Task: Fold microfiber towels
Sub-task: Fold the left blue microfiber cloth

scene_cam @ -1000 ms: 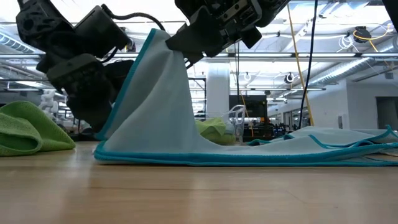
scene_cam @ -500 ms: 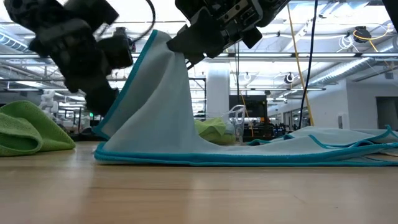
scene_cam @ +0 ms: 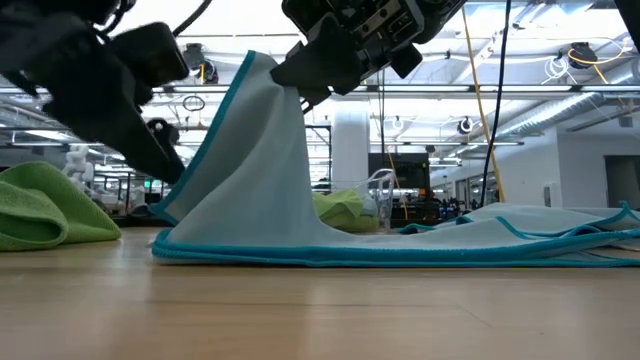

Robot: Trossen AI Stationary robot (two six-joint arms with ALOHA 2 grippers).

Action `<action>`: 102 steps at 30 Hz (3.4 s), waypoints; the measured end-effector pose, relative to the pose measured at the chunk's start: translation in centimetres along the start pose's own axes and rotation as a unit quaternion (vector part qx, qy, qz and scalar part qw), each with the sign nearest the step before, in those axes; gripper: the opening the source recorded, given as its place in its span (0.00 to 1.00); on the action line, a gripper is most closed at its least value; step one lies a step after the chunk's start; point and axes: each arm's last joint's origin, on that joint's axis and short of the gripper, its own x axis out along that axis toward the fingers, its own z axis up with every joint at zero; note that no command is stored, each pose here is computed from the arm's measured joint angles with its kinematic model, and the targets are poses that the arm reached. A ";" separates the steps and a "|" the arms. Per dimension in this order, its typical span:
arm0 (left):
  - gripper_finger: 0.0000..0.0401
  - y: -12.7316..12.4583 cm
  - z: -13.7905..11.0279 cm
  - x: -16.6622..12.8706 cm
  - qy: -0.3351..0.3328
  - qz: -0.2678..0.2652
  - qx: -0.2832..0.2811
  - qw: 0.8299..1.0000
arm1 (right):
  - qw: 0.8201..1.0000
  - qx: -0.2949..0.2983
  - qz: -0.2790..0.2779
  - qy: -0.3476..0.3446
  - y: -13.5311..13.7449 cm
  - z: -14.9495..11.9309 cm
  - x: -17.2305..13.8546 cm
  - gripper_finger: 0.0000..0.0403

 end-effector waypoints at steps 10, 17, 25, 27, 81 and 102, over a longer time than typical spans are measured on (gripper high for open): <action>0.82 0.4 -1.4 3.4 0.026 -0.010 0.040 0.999 | 1.000 0.002 0.000 0.002 0.0 0.0 0.0 0.01; 0.82 2.3 -0.3 4.4 -0.002 -0.013 0.033 0.999 | 1.000 0.009 0.003 0.011 0.1 -0.3 0.0 0.01; 0.74 4.1 -0.1 5.6 0.008 -0.085 0.047 0.995 | 1.000 0.007 0.003 0.011 0.1 -0.3 0.0 0.01; 0.71 4.5 0.0 5.9 0.002 -0.093 0.048 0.994 | 1.000 0.007 0.003 0.011 0.1 -0.3 0.0 0.01; 0.03 -6.9 17.5 -16.4 -0.058 -0.080 0.020 0.995 | 0.957 0.238 -0.035 -0.160 8.4 9.3 -11.2 0.01; 0.02 -5.9 19.4 -16.1 -0.074 -0.231 0.047 0.969 | 0.902 0.391 0.101 -0.149 12.4 10.8 -10.4 0.01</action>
